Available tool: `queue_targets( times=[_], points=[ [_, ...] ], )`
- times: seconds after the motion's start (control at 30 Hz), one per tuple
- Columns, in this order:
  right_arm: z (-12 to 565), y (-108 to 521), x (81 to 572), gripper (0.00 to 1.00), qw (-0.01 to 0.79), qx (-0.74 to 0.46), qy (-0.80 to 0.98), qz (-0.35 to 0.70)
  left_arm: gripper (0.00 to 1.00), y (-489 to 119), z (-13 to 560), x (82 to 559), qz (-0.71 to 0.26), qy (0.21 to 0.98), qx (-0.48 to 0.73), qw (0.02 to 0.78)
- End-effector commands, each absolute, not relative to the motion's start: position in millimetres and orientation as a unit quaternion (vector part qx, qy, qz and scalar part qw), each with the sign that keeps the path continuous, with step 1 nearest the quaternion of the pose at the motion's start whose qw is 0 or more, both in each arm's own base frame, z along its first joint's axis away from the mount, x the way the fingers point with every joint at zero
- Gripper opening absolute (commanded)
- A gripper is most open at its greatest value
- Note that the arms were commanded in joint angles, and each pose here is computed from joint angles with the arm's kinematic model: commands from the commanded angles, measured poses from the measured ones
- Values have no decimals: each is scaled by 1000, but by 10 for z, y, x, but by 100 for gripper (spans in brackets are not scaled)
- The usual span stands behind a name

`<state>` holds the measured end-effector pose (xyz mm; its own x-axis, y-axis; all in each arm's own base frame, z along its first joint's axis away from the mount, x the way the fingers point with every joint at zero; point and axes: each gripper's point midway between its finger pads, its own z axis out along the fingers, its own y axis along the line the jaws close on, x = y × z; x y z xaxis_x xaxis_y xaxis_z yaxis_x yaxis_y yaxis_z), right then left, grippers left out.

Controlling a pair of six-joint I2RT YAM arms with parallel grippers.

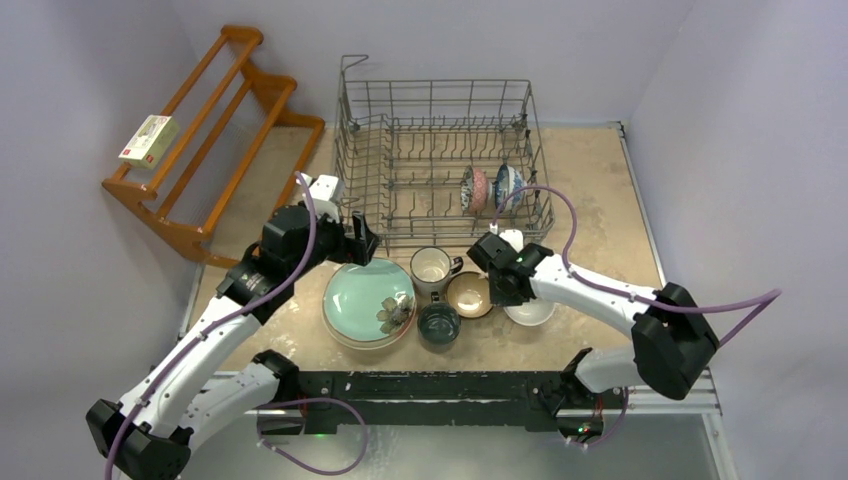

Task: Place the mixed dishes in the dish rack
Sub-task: Pick up the bowl from the center of the board.

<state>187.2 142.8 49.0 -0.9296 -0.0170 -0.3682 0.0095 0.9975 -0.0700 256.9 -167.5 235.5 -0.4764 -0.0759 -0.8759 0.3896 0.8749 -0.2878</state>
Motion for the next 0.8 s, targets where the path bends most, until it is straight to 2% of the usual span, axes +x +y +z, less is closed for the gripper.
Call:
queue_targets(
  times=[0.0,0.07,0.37,0.77],
  points=[
    [464,1299,1736,5,169,13,983,-75,86,-1672,2457,2572,-233,817,97,519],
    [491,1286,1738,0,175,15,981,-83,86,-1671,2457,2572,-233,817,97,518],
    [646,1284,1708,0,197,15,975,-99,86,-1675,2471,2568,-235,815,97,520],
    [982,1429,1714,0,244,28,969,-29,86,-1680,2461,2572,-236,816,97,518]
  ],
)
